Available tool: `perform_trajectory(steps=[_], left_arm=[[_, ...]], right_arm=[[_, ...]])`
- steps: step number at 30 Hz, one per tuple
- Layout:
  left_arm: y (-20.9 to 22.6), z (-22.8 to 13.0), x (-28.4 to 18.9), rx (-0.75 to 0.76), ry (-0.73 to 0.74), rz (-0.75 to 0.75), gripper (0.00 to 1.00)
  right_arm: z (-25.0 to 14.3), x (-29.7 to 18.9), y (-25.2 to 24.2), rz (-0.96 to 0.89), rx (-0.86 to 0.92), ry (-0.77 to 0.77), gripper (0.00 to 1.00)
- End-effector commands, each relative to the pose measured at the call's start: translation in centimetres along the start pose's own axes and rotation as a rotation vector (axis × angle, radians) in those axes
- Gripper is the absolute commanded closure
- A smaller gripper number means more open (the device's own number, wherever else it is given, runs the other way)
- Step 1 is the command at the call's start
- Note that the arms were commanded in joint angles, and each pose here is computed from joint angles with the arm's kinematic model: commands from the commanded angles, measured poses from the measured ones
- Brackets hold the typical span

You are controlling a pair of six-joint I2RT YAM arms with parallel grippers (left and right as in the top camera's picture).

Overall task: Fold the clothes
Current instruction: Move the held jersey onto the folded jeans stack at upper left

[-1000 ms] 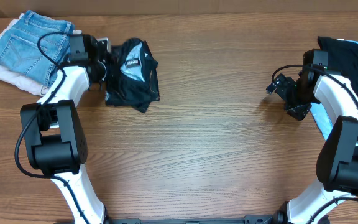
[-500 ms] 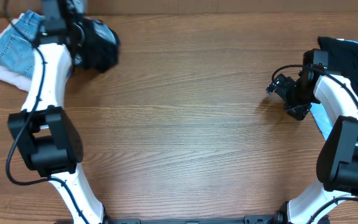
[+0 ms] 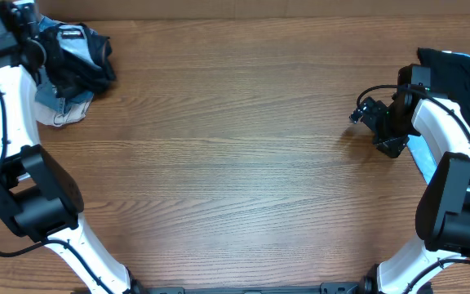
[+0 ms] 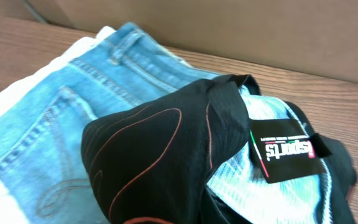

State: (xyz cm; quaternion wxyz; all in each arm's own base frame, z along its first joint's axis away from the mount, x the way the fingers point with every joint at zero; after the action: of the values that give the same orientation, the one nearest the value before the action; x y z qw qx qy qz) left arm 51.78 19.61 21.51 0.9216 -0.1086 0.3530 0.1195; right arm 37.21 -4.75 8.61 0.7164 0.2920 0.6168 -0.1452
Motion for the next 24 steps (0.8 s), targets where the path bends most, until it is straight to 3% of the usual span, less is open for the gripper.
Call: perform_trajectory(steps=[1,4,8,13,16,19,24], left_arm=[[1.8,2.5,-1.6,-0.050,-0.074,0.015,0.92],[3.8,2.3,-1.8,-0.085,-0.071,0.044,0.91],[6.4,1.5,-1.9,-0.125,-0.057,0.085,0.75],[8.6,-0.7,-0.7,-0.166,0.014,0.111,0.69],[8.9,-2.0,0.4,-0.184,0.064,0.112,0.56],[8.8,-2.2,0.2,-0.205,0.075,0.109,0.36],[9.0,-1.0,-0.7,-0.250,0.037,0.114,0.20]], right_arm=[[0.1,-1.0,0.1,0.004,-0.009,-0.030,0.00],[0.1,-1.0,0.1,0.004,-0.009,-0.030,0.00],[0.1,-1.0,0.1,0.004,-0.009,-0.030,0.00],[0.1,-1.0,0.1,0.004,-0.009,-0.030,0.00],[0.1,-1.0,0.1,0.004,-0.009,-0.030,0.00],[0.1,-1.0,0.1,0.005,-0.009,-0.030,0.00],[0.1,-1.0,0.1,0.004,-0.009,-0.030,0.00]])
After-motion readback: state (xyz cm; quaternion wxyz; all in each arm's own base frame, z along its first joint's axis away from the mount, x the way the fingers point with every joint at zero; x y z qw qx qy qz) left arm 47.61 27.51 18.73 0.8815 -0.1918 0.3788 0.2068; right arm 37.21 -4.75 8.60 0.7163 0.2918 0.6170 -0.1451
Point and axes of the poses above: each gripper's point midway between its finger pads, its own x axis out along the fingers, its own y axis along the line the jaws close on, z = x × y, the point moved 5 cm from there along -x, back along the fingers, and after that the axes turned 6 degrees about -x, right-handed, at the moved point
